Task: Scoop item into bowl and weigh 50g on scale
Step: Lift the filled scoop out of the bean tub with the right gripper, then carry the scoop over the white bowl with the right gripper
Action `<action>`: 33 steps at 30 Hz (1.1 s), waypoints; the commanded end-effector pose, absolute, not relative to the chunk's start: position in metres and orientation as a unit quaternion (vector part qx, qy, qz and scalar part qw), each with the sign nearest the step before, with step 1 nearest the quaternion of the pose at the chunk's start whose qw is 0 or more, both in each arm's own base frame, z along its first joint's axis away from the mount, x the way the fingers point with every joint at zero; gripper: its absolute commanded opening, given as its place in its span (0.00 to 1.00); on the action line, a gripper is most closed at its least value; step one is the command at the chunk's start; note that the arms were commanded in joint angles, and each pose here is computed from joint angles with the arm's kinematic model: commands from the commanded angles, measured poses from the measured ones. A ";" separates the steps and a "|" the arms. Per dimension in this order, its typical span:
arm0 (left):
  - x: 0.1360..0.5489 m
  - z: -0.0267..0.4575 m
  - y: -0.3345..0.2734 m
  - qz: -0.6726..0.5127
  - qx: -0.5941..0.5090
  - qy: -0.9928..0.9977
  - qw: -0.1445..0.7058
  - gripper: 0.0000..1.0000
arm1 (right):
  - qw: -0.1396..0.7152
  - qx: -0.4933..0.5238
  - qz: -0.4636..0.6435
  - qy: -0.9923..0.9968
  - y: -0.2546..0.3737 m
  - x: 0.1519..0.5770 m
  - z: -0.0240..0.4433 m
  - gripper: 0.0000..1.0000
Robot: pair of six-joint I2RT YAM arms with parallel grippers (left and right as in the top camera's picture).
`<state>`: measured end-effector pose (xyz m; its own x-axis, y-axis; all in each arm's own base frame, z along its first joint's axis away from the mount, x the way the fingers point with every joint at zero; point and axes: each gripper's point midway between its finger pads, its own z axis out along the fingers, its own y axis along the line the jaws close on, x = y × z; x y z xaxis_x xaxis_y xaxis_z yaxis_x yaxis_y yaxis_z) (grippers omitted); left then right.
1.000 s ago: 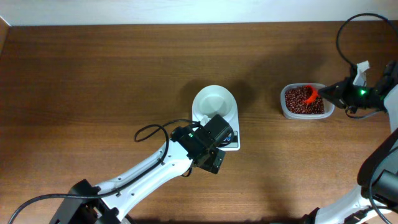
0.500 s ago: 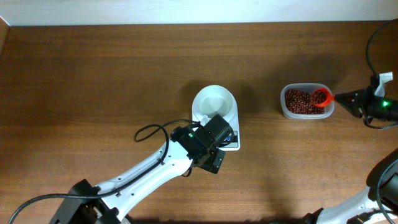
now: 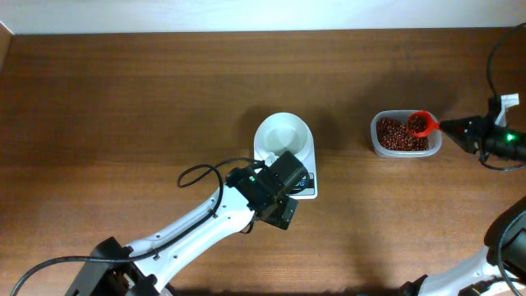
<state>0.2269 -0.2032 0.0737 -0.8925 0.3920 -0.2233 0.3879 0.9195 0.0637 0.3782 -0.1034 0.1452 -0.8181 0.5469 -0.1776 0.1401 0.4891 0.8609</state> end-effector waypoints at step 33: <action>0.226 0.070 -0.201 0.016 0.200 0.973 0.115 0.99 | 0.097 -0.046 0.602 0.791 0.145 0.384 0.180 0.04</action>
